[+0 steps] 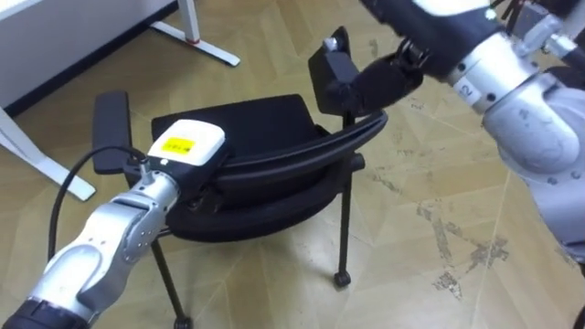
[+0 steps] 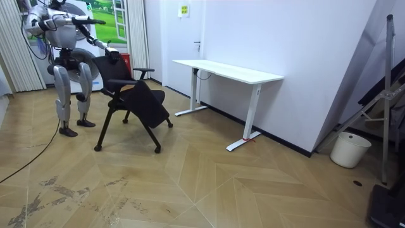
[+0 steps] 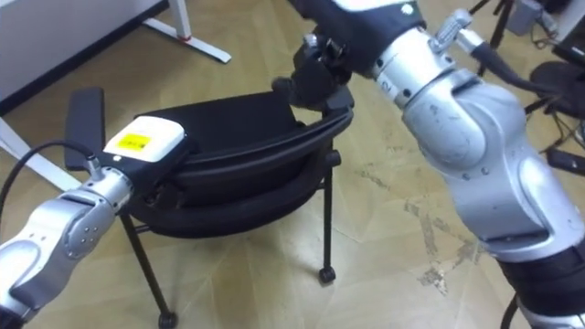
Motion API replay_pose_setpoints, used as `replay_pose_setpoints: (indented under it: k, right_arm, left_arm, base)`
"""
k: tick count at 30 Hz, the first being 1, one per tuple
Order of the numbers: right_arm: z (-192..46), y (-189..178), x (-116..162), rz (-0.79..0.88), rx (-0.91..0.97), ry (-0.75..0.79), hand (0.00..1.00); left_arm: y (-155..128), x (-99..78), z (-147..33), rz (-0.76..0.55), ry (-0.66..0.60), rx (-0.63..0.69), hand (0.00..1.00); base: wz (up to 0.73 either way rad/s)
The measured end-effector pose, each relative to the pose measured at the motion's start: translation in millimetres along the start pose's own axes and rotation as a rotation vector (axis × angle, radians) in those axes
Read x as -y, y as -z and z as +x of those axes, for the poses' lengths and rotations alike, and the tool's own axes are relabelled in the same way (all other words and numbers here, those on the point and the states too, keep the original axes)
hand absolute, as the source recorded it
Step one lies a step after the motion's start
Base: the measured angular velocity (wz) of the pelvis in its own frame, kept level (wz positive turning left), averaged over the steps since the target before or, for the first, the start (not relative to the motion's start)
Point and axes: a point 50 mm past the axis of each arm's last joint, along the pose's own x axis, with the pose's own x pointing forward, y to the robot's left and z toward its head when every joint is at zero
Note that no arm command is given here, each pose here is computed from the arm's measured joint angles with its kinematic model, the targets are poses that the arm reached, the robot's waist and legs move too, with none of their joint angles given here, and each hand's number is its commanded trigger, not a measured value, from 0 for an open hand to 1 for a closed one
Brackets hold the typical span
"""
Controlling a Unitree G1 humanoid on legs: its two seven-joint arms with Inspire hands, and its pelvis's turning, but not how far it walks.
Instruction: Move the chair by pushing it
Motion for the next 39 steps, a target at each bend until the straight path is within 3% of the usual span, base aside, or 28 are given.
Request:
replay_pose_setpoints:
  k: [10, 18, 28, 35, 39]
  right_arm:
    - [2.0, 1.7, -12.6, 0.001, -0.002, -0.077, 0.0]
    - [-16.3, 25.8, -53.5, 0.023, -0.124, -0.218, 0.0]
    - [-23.2, 36.2, -79.9, 0.051, -0.165, -0.356, 0.0]
    - [-39.1, 64.3, -114.9, 0.067, -0.329, -0.479, 0.0]
    - [-41.0, 69.5, -120.6, 0.044, -0.344, -0.454, 0.0]
  left_arm:
    - [-6.8, -1.0, 1.7, 0.009, -0.002, 0.047, 1.0]
    - [-13.2, -0.7, 4.3, 0.002, 0.002, 0.087, 1.0]
    - [-6.8, -2.5, 7.3, -0.017, 0.011, 0.079, 1.0]
    - [-7.4, -1.8, 8.3, -0.011, 0.014, 0.063, 1.0]
    - [-7.5, -0.8, 8.3, -0.012, 0.029, 0.062, 1.0]
  base:
    - [0.09]
    - [0.02]
    - [0.04]
    - [0.0]
    - [-0.01]
